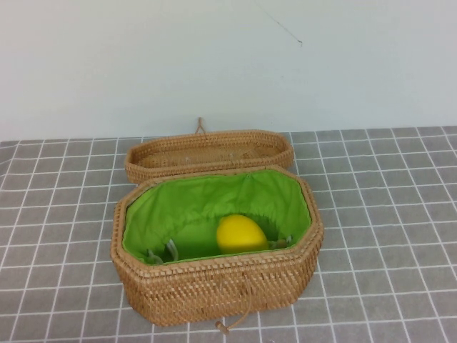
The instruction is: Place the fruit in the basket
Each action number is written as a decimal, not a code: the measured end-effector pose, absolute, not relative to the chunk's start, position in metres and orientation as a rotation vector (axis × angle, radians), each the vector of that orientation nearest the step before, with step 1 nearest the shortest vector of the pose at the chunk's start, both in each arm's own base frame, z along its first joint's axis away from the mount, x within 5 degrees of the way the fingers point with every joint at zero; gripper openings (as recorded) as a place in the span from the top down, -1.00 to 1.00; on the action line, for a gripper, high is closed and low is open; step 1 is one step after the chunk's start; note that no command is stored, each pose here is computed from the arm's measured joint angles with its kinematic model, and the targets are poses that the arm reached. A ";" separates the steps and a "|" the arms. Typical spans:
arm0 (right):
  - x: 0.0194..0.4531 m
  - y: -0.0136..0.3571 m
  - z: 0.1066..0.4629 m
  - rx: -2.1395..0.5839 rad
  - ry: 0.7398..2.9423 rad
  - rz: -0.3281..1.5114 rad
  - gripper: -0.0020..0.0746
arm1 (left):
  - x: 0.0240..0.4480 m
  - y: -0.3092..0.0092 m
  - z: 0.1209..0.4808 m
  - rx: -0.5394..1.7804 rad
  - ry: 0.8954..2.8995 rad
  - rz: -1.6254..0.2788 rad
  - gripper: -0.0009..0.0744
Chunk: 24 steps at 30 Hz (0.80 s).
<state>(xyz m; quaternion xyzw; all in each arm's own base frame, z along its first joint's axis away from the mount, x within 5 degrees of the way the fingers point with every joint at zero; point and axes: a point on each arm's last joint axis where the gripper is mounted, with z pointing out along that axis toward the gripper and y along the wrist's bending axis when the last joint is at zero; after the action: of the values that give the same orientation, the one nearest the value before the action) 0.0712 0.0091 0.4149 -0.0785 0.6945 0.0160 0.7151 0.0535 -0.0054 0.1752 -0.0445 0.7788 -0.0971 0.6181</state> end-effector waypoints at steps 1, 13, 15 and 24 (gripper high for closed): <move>0.064 0.006 0.404 -0.162 1.505 0.007 0.95 | 0.053 -0.005 0.175 -0.102 1.792 -0.223 0.97; 0.044 -0.002 0.250 -0.086 1.600 -0.114 0.95 | 0.053 -0.005 0.175 -0.102 1.792 -0.223 0.97; 0.048 -0.003 0.225 -0.084 1.645 -0.118 0.95 | 0.053 -0.005 0.175 -0.102 1.792 -0.223 0.97; 0.054 -0.002 0.186 -0.071 1.771 -0.084 0.95 | 0.053 -0.005 0.175 -0.102 1.792 -0.223 0.97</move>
<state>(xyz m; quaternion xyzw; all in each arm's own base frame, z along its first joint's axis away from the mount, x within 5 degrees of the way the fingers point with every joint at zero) 0.0539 -0.0018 0.1859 -0.0309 0.7738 -0.0367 0.6316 0.0535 -0.0054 0.1752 -0.0445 0.7788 -0.0971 0.6181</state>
